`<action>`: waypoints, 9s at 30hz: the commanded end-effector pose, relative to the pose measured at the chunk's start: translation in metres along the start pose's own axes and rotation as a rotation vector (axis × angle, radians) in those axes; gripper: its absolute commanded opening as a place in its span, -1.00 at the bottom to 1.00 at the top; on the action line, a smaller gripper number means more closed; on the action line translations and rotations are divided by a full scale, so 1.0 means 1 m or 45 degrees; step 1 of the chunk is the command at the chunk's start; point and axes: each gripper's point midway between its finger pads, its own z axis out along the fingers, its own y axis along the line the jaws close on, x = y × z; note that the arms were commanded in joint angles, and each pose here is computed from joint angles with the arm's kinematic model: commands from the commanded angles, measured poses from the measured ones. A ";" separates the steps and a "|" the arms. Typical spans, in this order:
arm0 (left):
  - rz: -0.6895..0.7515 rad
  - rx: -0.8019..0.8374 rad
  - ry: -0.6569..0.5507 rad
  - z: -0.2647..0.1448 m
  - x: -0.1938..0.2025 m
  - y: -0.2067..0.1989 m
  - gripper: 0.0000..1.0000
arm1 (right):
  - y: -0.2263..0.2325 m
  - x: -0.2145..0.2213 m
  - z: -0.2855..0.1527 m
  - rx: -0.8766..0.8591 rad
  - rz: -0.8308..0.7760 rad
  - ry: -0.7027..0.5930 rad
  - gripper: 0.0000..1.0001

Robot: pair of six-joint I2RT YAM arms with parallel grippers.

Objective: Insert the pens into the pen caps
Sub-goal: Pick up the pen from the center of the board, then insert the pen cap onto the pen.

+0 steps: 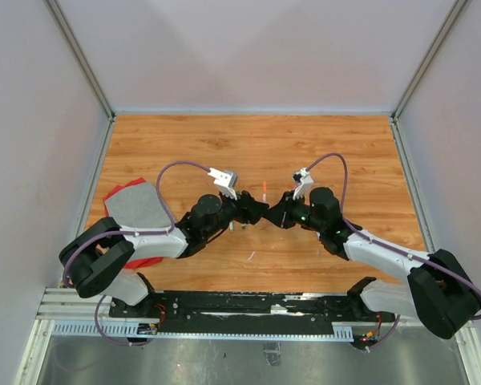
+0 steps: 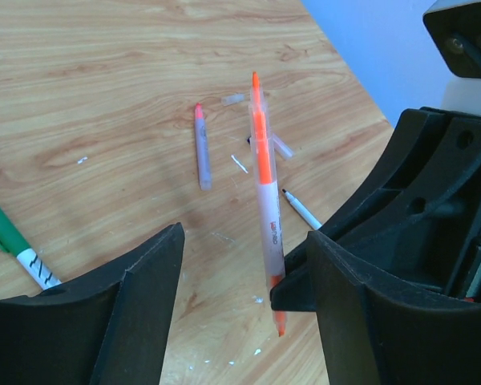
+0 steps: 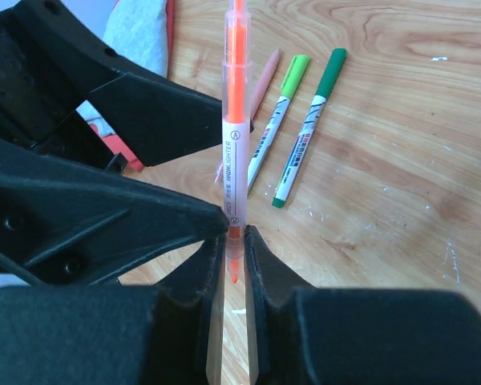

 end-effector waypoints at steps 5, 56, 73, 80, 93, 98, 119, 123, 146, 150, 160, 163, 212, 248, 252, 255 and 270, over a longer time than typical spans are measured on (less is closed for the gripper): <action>0.004 0.077 -0.025 0.008 -0.011 -0.016 0.22 | 0.031 -0.008 0.006 -0.159 -0.094 -0.009 -0.99; 0.114 -0.084 -0.001 0.015 -0.013 0.006 -0.99 | -0.071 -0.011 -0.097 0.801 -0.237 0.090 0.12; 0.106 -0.113 0.003 0.016 -0.011 0.010 -0.99 | -0.106 0.007 -0.124 1.014 -0.042 0.376 0.18; 0.108 -0.120 0.000 0.015 -0.011 0.011 -0.99 | -0.112 0.020 -0.122 1.003 0.032 0.448 0.18; 0.120 -0.129 -0.007 0.014 -0.013 0.013 -0.99 | -0.120 0.045 -0.123 1.018 0.131 0.642 0.18; 0.119 -0.132 -0.007 0.014 -0.012 0.013 -0.99 | -0.123 0.054 -0.125 1.031 0.144 0.719 0.07; 0.127 -0.137 0.004 0.015 -0.011 0.014 -0.99 | -0.131 0.097 -0.139 1.120 0.294 0.840 -0.36; 0.127 -0.136 0.004 0.015 -0.011 0.014 -0.99 | -0.131 0.101 -0.142 1.125 0.305 0.855 -0.38; 0.122 -0.155 0.013 0.017 -0.008 0.017 -0.99 | -0.144 0.120 -0.143 1.166 0.312 0.900 -0.73; 0.132 -0.166 0.010 0.017 -0.010 0.018 -0.99 | -0.141 0.111 -0.141 1.137 0.284 0.848 -0.97; 0.162 -0.160 -0.009 0.015 -0.015 0.017 -0.99 | -0.115 0.057 -0.131 0.924 0.102 0.544 -0.99; 0.163 -0.135 -0.009 0.014 -0.014 0.014 -0.99 | -0.103 0.038 -0.125 0.827 0.060 0.394 -0.99; 0.363 0.396 0.076 0.007 0.024 -0.080 -0.99 | 0.007 -0.115 -0.108 -0.091 0.133 -0.827 -0.99; 0.382 0.439 0.095 0.006 0.028 -0.084 -0.99 | 0.016 -0.095 -0.078 -0.242 0.174 -0.627 -0.99; 0.383 0.439 0.098 0.007 0.029 -0.084 -0.99 | 0.017 -0.094 -0.077 -0.248 0.177 -0.613 -0.99; 0.383 0.440 0.102 0.007 0.030 -0.084 -0.99 | 0.018 -0.094 -0.077 -0.253 0.174 -0.607 -0.99; 0.383 0.430 0.103 0.007 0.029 -0.083 -0.99 | 0.019 -0.085 -0.072 -0.261 0.162 -0.558 -0.99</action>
